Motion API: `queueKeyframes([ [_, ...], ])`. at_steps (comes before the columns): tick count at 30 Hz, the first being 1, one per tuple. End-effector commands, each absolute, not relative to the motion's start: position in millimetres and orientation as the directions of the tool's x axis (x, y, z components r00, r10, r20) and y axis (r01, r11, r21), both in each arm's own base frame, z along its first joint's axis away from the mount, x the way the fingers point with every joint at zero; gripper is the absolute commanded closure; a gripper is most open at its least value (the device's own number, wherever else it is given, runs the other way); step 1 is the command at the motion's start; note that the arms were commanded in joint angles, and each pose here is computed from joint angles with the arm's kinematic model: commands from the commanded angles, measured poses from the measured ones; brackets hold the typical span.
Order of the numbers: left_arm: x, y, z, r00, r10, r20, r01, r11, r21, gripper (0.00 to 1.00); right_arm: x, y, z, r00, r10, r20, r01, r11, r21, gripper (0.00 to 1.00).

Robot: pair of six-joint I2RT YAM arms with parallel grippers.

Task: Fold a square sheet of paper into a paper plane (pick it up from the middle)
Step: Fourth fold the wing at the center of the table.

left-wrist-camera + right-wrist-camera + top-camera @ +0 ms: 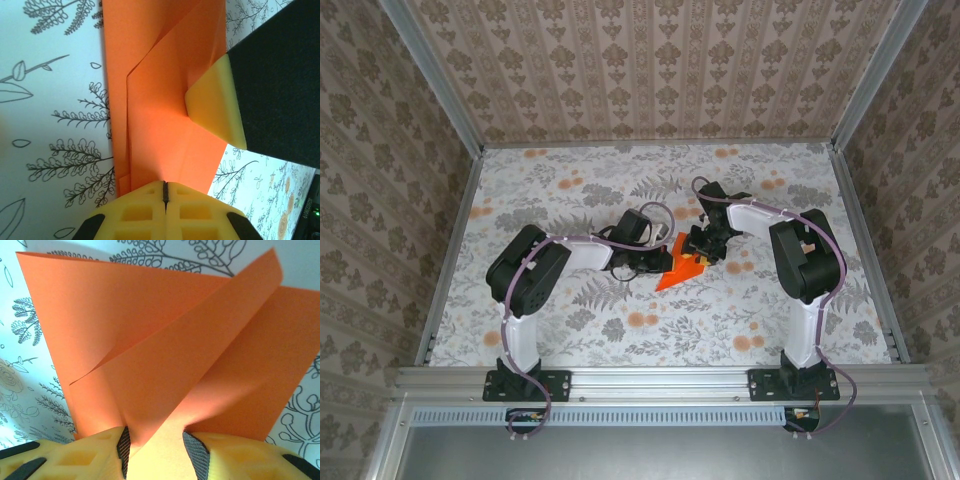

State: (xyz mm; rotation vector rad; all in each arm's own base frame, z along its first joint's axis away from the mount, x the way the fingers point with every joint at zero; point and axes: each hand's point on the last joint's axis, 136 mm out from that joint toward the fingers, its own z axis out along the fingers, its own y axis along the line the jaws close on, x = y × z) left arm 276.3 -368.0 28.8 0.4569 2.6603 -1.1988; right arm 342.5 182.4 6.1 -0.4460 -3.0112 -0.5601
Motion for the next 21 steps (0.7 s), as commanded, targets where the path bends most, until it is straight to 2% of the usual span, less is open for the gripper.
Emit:
queueKeyframes([
  [1,269,-363,13,-0.939,0.226,-0.258,0.343,0.656,-0.673,1.0,284,132,-64,-0.921,0.315,0.231,0.328,0.945,0.017,0.57],
  [10,251,-345,-12,-0.951,0.263,-0.159,0.304,0.719,-0.625,1.0,302,148,-28,-0.936,0.301,0.181,0.326,0.937,0.126,0.57],
  [14,246,-338,-19,-0.952,0.278,-0.129,0.298,0.74,-0.603,1.0,322,163,12,-0.951,0.284,0.118,0.305,0.92,0.247,0.56],
  [18,242,-336,-25,-0.952,0.289,-0.101,0.291,0.753,-0.59,1.0,342,181,62,-0.968,0.25,0.008,0.232,0.885,0.403,0.55],
  [21,241,-335,-29,-0.952,0.294,-0.091,0.289,0.756,-0.587,1.0,343,199,78,-0.977,0.211,-0.03,0.165,0.837,0.522,0.65],
])
